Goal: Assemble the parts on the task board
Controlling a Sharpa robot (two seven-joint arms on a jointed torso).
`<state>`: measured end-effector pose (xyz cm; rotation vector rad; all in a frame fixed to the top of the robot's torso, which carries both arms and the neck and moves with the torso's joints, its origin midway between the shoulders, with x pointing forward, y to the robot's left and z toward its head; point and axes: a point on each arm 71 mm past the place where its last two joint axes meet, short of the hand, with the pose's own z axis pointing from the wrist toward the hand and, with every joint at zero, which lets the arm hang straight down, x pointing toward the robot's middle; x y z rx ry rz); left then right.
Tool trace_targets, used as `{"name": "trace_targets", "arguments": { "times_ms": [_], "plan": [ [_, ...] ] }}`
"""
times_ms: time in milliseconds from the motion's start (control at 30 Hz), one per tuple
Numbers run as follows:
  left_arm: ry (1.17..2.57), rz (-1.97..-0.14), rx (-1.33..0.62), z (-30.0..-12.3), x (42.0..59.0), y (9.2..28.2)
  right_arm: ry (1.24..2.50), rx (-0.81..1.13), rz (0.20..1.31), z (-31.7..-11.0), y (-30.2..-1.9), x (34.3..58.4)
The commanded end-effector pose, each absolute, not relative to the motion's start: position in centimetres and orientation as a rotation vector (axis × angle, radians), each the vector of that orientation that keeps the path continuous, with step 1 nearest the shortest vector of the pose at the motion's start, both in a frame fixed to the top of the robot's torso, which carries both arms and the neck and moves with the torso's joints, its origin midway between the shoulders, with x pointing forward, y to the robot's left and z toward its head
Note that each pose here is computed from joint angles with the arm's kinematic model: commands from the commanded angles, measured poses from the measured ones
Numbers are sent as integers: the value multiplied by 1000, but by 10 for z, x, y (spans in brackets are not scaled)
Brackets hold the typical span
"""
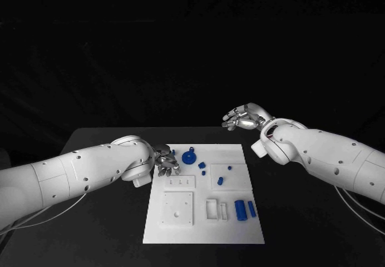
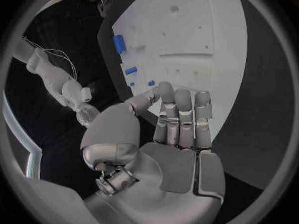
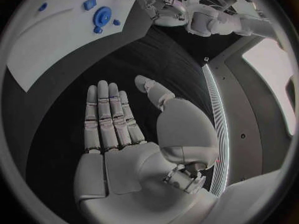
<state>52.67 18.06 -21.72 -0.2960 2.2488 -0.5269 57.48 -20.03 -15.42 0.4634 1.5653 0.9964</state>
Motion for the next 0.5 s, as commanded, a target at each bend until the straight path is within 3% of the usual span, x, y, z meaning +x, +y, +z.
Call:
{"name": "trace_targets", "arguments": {
  "times_ms": [33,267,500],
  "plan": [
    [2148,-607,-265,-206,526,173,1579,426,989,-155,-200,574],
    [2035,-681,-212,-197,526,165,1580,395,965,-155,-203,575],
    [1984,-732,-220,-193,525,162,1618,143,848,-158,-197,573]
  ]
}}
